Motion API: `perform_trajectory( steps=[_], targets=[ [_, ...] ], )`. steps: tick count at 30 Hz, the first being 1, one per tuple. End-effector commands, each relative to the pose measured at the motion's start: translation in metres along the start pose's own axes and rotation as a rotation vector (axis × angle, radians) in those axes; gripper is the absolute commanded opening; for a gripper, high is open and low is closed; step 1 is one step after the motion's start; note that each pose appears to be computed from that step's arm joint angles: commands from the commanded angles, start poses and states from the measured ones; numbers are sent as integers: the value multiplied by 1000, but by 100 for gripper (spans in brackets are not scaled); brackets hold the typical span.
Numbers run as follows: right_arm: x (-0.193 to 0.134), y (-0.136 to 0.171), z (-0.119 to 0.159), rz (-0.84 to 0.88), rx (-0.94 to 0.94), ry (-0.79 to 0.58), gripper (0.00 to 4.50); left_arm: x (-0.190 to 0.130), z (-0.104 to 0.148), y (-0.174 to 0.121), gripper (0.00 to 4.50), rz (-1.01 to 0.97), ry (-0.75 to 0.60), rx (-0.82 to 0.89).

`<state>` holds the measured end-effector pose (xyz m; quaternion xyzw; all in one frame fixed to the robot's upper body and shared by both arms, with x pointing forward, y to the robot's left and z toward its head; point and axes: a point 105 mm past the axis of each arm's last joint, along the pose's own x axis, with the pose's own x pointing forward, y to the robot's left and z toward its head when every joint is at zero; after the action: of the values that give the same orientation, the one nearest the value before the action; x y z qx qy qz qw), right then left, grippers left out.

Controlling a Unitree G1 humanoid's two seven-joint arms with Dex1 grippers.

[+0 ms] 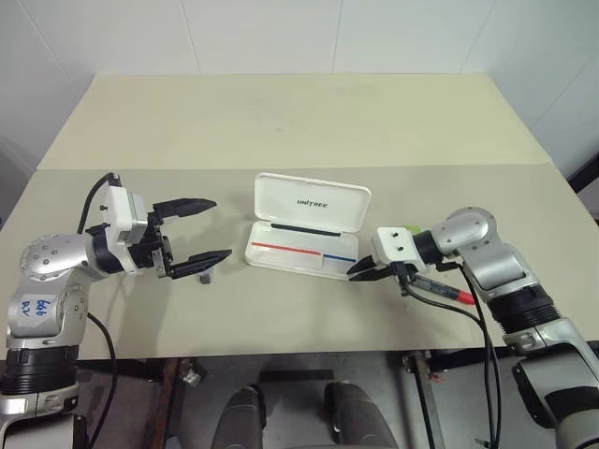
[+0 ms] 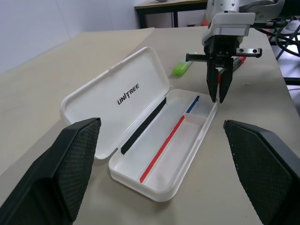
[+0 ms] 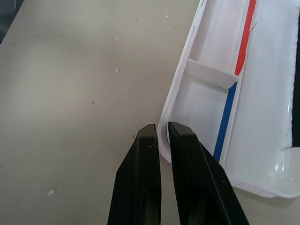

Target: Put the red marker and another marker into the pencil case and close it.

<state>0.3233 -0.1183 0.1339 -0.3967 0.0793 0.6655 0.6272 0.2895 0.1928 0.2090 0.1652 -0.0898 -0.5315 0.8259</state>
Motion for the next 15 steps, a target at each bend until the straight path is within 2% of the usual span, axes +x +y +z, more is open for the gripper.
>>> perform_trajectory(
  steps=[1,15],
  targets=[
    [0,0,-7,-4,2,22,43,2,8,-2,450,-9,-31,19],
    [-3,-19,-3,-30,-30,15,43,7,9,-1,450,2,-46,19]
  ],
)
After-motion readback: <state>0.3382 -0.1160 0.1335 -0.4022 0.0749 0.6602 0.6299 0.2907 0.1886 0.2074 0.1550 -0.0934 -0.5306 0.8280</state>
